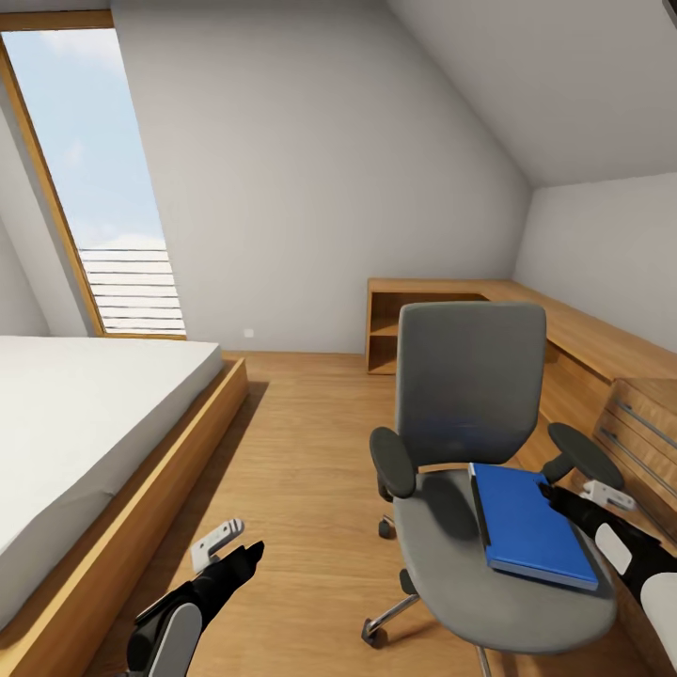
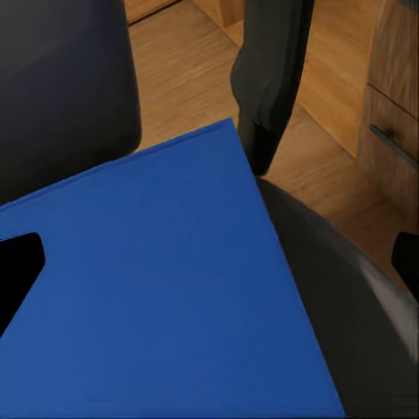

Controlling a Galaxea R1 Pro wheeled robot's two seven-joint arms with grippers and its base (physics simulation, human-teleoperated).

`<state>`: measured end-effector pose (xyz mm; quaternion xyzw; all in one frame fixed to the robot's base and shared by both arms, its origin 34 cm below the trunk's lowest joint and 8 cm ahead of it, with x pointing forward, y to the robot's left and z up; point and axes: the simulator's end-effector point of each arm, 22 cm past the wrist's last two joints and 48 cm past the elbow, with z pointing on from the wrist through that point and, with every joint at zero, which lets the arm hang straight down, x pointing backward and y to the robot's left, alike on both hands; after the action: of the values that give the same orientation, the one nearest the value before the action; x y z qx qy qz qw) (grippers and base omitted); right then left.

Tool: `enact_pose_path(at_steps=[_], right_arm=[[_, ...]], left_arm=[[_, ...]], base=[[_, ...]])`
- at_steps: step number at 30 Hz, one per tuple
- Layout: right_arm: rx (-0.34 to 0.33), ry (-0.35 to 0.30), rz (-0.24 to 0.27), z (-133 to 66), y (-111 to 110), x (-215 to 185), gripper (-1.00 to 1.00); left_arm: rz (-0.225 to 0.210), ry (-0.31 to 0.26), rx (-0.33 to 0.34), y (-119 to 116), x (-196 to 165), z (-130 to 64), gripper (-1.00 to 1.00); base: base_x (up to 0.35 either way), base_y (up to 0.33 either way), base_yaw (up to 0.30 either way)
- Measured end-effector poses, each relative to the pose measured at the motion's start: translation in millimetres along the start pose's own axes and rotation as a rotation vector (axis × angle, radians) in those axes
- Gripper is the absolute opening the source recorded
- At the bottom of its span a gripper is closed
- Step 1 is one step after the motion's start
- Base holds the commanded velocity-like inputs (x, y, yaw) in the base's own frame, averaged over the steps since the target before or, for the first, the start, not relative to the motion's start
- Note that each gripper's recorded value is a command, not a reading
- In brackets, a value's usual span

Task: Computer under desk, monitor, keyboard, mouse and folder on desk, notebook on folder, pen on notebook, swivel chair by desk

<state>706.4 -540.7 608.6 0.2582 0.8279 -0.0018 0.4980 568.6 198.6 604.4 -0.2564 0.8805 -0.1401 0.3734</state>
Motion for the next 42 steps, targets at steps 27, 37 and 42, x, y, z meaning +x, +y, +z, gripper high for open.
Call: enact_pose_path(at_steps=[27,37,42], right_arm=[[0.06,0.033,-0.079,13.2,-11,47,1.0],[0.059,0.034,-0.08,17.5,-15,59,1.0],[0.052,0.029,-0.073,21.3,-14,67,1.0]], left_arm=[[-0.002,0.0,0.003,16,24,18.0,1.0],[0.001,0.001,0.006,21,34,24.7,1.0],[0.001,0.0,0.006,26,41,30.0,1.0]], base=[[0.0,0.0,0.0],[0.0,0.0,0.0],[0.0,0.0,0.0]])
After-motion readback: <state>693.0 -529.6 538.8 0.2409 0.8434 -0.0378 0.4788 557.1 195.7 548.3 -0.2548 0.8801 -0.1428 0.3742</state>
